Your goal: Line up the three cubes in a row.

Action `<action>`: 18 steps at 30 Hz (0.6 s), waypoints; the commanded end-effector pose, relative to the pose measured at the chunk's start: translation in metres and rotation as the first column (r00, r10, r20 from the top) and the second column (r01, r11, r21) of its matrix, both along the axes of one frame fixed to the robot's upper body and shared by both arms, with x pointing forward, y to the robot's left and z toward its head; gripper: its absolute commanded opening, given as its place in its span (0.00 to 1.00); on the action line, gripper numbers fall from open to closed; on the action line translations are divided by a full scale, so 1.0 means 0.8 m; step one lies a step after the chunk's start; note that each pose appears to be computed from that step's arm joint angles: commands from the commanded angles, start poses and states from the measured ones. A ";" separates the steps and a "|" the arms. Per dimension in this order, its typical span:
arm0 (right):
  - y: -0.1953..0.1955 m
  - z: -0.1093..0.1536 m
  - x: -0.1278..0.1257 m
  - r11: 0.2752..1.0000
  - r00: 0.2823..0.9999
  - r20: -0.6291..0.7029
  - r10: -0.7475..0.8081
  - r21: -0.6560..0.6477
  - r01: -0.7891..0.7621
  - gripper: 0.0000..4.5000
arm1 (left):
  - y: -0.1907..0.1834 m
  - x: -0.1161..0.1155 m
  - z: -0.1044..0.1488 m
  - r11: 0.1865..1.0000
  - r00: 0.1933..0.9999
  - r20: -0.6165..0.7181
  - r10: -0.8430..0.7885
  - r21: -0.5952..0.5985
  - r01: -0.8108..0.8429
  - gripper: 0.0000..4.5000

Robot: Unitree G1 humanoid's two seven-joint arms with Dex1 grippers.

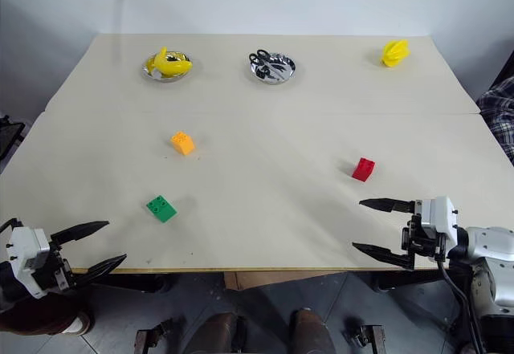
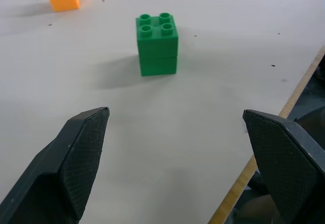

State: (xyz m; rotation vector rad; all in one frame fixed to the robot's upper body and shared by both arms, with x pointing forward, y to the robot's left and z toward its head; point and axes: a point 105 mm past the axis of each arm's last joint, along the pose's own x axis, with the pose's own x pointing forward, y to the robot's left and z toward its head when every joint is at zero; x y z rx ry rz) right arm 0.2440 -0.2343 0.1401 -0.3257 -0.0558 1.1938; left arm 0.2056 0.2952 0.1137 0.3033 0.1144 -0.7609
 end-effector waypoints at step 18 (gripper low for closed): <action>-0.129 0.017 -0.038 0.801 0.800 0.071 -0.596 0.118 0.586 1.00 | -0.113 0.005 0.055 0.907 0.920 0.085 -0.383 -0.154 0.392 1.00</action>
